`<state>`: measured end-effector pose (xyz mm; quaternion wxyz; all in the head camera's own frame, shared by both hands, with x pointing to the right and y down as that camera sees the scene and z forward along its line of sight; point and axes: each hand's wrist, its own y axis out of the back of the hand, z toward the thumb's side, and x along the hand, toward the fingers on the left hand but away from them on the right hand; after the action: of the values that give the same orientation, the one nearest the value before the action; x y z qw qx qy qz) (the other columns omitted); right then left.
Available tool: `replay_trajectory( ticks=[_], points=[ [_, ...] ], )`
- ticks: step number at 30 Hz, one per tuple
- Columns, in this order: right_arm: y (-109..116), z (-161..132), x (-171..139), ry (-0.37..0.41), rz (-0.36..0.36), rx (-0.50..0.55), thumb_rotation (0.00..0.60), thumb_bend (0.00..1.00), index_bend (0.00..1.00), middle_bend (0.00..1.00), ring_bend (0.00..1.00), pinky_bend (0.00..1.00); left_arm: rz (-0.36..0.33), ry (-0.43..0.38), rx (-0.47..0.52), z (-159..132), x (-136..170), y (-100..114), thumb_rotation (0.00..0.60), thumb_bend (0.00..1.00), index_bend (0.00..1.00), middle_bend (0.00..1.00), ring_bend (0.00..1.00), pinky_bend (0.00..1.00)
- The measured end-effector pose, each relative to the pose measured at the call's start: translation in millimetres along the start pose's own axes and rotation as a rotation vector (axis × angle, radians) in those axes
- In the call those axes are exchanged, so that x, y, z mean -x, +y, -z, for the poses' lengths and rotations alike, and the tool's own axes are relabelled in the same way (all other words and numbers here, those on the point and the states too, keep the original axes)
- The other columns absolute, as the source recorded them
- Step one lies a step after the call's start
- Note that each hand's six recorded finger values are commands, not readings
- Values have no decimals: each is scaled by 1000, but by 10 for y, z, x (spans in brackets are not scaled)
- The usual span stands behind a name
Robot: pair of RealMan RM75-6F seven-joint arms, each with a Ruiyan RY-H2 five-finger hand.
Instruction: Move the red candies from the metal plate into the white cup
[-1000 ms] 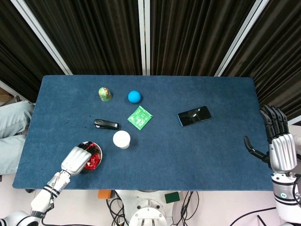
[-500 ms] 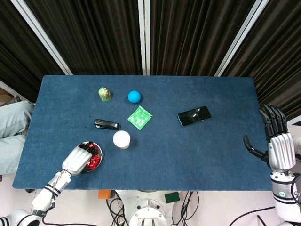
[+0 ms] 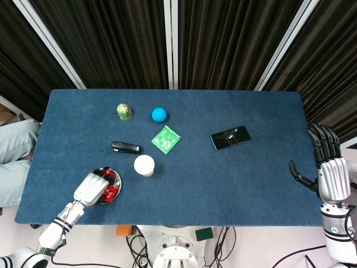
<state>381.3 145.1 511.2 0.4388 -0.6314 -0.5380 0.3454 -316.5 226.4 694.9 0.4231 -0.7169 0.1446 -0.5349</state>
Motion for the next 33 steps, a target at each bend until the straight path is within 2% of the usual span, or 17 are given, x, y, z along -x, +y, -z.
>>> replay_trajectory(
  ticks=[15,33],
  points=[
    [2,21,0,-6,-1,-6,600,365,0,0,0,0,-23,4,22,11,-64,-1,600,368,564,525,166,306],
    [20,50,-3,-11,5,-7,600,365,0,0,0,0,-101,-6,35,-9,-77,137,600,370,665,627,273,332]
  ],
)
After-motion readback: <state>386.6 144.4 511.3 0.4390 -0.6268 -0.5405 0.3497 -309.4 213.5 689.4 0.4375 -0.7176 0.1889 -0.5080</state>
